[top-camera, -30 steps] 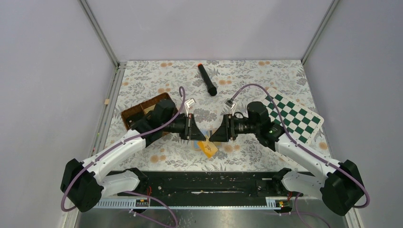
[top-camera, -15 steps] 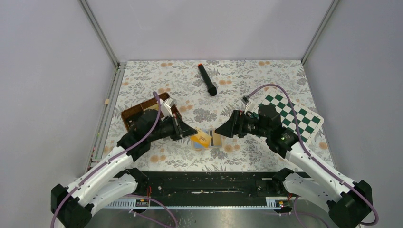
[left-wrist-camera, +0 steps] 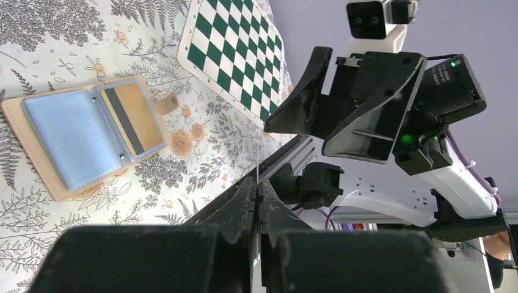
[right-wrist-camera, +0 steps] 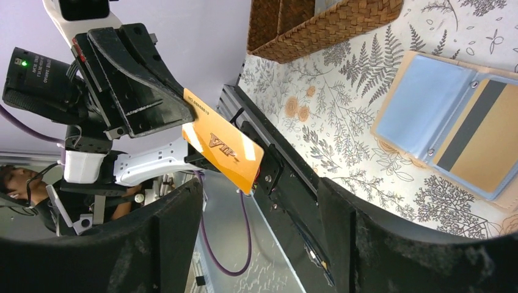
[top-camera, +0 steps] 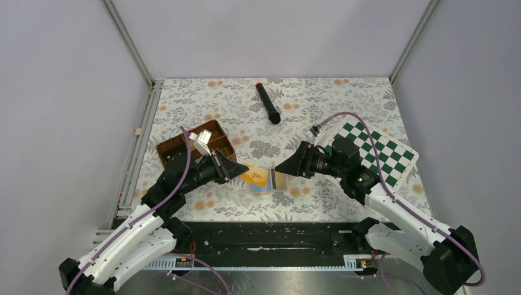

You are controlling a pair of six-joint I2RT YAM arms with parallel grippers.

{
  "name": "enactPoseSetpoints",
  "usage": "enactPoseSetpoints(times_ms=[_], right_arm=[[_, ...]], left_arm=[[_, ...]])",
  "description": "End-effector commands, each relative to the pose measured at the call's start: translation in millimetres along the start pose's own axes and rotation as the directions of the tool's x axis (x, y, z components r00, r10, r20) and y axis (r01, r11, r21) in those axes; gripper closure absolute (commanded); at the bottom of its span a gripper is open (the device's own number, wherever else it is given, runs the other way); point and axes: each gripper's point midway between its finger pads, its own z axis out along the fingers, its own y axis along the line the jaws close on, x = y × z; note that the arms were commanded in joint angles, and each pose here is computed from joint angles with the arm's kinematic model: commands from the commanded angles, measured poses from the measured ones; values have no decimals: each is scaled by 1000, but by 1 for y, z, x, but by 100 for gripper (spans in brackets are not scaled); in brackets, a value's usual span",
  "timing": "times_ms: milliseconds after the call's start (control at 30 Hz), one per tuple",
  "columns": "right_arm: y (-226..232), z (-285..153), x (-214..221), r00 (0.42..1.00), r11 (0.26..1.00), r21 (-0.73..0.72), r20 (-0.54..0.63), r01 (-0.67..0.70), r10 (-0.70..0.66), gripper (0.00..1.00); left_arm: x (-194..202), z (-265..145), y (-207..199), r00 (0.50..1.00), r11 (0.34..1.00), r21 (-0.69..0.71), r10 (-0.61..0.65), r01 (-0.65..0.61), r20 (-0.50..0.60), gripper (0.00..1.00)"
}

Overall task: Take the credit cards out of the card holder
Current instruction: Move the credit card to the storage box.

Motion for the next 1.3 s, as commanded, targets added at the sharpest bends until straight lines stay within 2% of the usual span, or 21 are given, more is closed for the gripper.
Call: enactPoseSetpoints(times_ms=[0,233,433,600,800,867,967,1100,1267], right_arm=[[16,2,-4,1000,996,-91,12,-4,5,25],[15,10,-3,1000,992,-124,-10,-1,0,28],[19,20,0,999,979,-198,-26,-43,38,43],[21,22,-3,999,977,-209,-11,-33,31,60],[24,23,-7,1000,974,-226,4,-22,23,93],[26,24,-9,1000,971,-238,5,-20,21,100],[29,24,-10,1000,968,-248,7,-19,21,100],[29,24,-13,1000,970,-243,9,4,-2,100],[32,21,-13,1000,967,-254,-9,21,-24,100]], left_arm=[[-11,-3,-14,999,998,60,16,-19,50,100],[-17,1,-27,995,988,152,-23,9,93,100],[-24,10,-27,992,985,171,-45,24,121,100],[-21,15,-25,993,984,174,-60,42,105,100],[-19,15,-22,993,986,163,-61,45,98,100],[-19,15,-19,993,987,155,-64,49,98,98],[-17,16,-14,993,989,134,-71,58,94,91],[-16,15,-10,996,996,84,-43,37,77,74],[-11,10,-2,999,1000,-1,-7,7,34,70]])
